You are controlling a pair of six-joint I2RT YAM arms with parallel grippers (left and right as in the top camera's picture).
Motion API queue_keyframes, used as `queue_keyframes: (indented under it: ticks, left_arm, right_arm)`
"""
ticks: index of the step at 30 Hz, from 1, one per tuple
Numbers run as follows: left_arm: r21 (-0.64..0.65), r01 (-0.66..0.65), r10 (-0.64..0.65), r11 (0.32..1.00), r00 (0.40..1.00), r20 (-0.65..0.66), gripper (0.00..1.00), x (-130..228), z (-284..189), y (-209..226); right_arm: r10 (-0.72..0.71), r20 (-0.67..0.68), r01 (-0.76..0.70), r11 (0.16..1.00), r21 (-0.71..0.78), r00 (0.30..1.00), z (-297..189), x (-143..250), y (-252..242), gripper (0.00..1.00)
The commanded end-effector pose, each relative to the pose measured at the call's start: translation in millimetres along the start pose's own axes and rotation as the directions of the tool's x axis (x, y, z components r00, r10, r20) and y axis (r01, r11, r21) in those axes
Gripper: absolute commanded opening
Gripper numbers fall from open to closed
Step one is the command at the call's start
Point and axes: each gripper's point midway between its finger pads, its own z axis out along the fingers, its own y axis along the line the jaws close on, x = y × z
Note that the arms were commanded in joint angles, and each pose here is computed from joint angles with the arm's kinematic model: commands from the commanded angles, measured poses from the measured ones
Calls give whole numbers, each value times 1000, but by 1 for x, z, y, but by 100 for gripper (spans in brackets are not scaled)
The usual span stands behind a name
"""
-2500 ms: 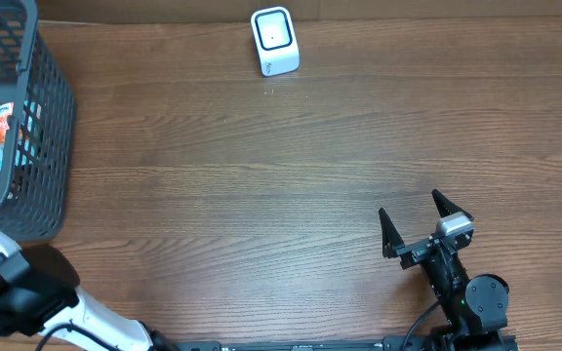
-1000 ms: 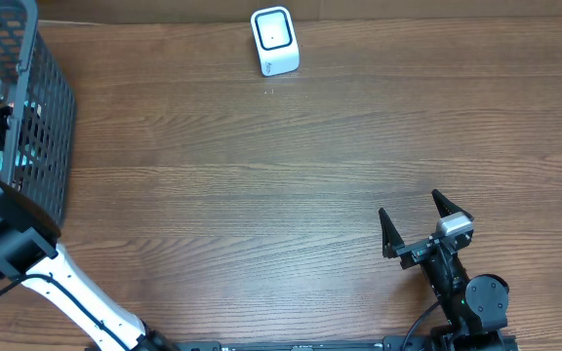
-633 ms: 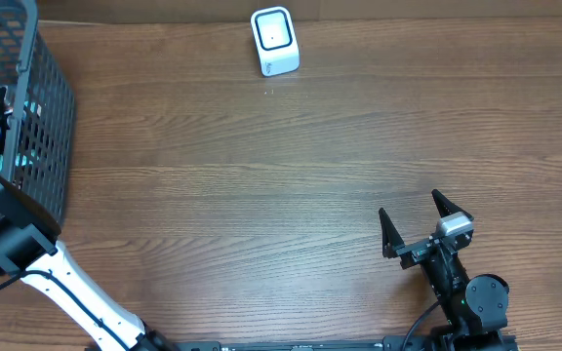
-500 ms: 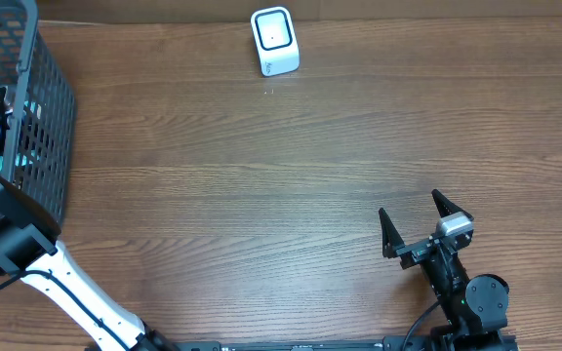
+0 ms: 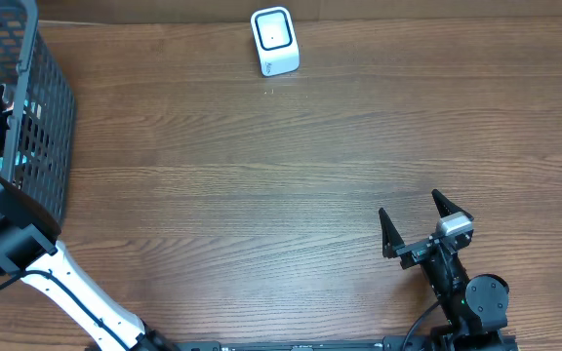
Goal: Scan the item barcode
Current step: 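Lower the left gripper into the basket and grasp the Kleenex tissue packs, then lift the tissue packs out of the basket with the left gripper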
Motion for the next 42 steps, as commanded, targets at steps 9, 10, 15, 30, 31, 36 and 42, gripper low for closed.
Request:
queue_keyframes:
  ticks: [9, 10, 15, 30, 31, 36, 42]
  left_arm:
    - [-43, 67, -60, 997, 988, 145, 32, -23, -64, -5]
    - [-50, 70, -61, 996, 985, 164, 32, -24, -73, -7]
    - [-88, 84, -56, 993, 956, 289, 33, -33, -129, -18]
    - [-146, 210, -68, 967, 762, 644, 33, 9, -320, -79]
    - [-140, 214, -71, 967, 752, 655, 33, 14, -327, -85]
    - [-116, 180, -56, 977, 738, 672, 33, 35, -347, -122]
    - [-109, 97, -12, 989, 797, 604, 34, 52, -332, -171]
  right_arm:
    - [0, 5, 0, 1000, 1, 1000, 0, 2, 0, 100]
    - [0, 5, 0, 1000, 1, 1000, 0, 2, 0, 100]
    - [0, 5, 0, 1000, 1, 1000, 0, 2, 0, 100]
    - [0, 5, 0, 1000, 1, 1000, 0, 2, 0, 100]
    - [0, 5, 0, 1000, 1, 1000, 0, 2, 0, 100]
    - [0, 5, 0, 1000, 1, 1000, 0, 2, 0, 100]
    - [0, 5, 0, 1000, 1, 1000, 0, 2, 0, 100]
